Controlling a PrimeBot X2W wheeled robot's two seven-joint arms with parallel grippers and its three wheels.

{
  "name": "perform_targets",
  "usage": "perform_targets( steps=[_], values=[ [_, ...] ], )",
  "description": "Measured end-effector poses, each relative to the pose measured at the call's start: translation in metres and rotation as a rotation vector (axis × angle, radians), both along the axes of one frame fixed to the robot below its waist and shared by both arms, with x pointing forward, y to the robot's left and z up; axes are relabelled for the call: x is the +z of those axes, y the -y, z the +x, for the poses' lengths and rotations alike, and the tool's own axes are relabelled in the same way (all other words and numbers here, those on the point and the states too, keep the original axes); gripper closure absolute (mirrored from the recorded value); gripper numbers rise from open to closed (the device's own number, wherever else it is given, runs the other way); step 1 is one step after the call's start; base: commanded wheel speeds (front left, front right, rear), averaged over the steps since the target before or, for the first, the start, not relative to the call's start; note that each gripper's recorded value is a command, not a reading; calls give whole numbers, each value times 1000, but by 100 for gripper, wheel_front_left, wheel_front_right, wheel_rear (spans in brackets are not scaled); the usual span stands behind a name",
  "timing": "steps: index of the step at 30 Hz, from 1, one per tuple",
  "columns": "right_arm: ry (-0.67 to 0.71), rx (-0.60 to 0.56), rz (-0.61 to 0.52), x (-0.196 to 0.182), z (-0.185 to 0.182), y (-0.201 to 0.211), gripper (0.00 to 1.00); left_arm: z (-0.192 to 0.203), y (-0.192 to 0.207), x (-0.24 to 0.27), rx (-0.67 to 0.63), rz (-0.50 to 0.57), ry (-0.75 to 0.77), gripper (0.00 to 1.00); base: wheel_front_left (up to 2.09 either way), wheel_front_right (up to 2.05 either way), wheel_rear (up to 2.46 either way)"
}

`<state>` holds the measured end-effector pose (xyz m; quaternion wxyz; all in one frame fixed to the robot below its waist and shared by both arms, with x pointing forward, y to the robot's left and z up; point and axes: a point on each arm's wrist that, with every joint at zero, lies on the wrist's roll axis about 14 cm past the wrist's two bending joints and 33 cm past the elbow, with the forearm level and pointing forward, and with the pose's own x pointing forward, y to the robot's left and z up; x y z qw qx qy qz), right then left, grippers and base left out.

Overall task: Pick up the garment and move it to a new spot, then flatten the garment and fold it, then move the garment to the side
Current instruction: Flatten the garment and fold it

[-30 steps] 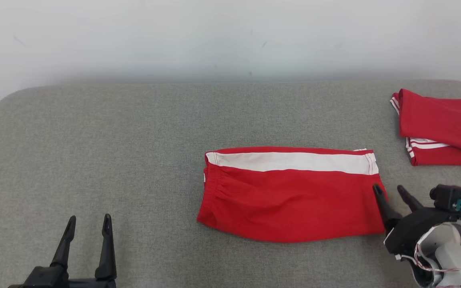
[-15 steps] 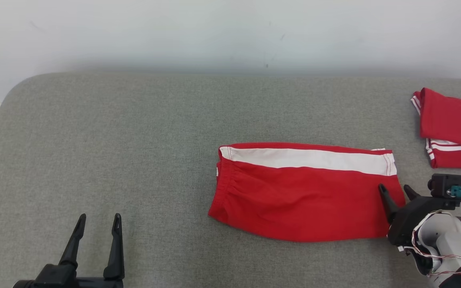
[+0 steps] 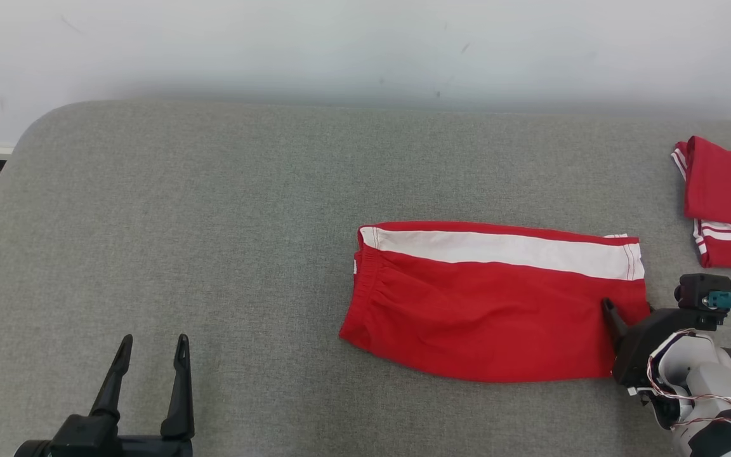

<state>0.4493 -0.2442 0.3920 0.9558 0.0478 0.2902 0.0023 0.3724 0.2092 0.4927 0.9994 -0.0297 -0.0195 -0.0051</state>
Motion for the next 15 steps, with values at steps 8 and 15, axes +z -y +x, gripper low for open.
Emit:
perform_targets(
  steps=[8, 15],
  values=[
    [31, -25, -10, 8, 1, 12, 100, -1, 1, 2, -1, -1, 6, 0, 0, 0, 0],
    [74, -87, -54, 28, -6, 53, 100, -1, 3, 8, -6, -4, 25, 0, 0, 0, 0]
  ],
)
